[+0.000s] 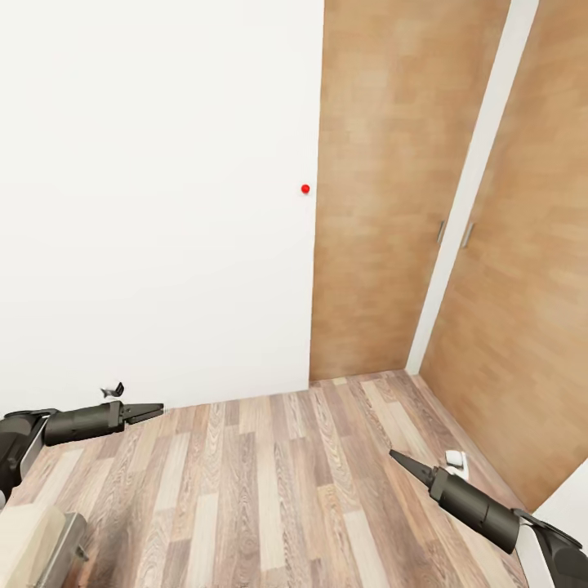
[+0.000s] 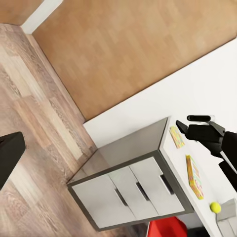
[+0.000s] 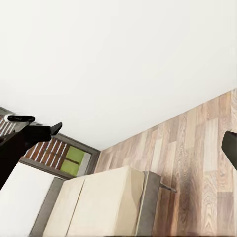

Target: Put all the toys in the child's room - the three board games (two on the bed and one on the table), the two jigsaw puzzles on the table, and the tennis ball on the table - inside the toy box on the table in the child's room.

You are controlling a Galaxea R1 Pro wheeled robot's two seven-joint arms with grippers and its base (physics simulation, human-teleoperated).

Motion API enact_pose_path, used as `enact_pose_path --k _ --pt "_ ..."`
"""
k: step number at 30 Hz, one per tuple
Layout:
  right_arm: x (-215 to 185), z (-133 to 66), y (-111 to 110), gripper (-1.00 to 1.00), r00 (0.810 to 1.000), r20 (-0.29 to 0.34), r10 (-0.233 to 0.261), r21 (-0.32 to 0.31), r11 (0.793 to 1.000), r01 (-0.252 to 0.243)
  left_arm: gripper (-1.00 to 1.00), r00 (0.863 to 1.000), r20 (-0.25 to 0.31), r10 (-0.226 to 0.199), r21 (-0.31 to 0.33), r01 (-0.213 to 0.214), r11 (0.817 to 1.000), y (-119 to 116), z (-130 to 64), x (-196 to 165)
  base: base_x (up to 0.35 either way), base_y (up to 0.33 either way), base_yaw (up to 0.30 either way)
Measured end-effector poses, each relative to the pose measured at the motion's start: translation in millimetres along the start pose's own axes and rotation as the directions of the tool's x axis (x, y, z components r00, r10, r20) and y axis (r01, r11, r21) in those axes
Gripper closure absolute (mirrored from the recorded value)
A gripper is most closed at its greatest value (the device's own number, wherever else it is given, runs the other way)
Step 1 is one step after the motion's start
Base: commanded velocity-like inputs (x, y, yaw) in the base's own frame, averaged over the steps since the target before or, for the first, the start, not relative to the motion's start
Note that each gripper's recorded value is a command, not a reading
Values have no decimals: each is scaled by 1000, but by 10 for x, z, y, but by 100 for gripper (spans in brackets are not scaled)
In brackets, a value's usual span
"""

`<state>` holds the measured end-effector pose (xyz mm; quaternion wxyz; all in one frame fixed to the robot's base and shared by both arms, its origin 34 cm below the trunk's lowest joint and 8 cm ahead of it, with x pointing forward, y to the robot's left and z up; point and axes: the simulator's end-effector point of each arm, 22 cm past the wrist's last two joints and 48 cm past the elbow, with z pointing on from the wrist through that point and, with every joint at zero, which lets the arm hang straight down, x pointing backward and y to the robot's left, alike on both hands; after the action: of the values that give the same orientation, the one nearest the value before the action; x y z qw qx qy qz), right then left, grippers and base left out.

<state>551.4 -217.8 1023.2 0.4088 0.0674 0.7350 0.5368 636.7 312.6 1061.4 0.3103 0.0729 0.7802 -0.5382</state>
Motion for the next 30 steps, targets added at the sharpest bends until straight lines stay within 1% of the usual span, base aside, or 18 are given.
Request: enact_pose_path --k 12,30 --pt "19 3 -65 -100 1000 -3 8 18 1000 -8 -100 1000 -4 -9 -3 9 1000 44 12 24 0 0 247" --pt "49 10 -118 -100 1000 -8 18 26 1000 -17 -100 1000 -9 -21 -6 21 1000 104 31 59 0 0 251"
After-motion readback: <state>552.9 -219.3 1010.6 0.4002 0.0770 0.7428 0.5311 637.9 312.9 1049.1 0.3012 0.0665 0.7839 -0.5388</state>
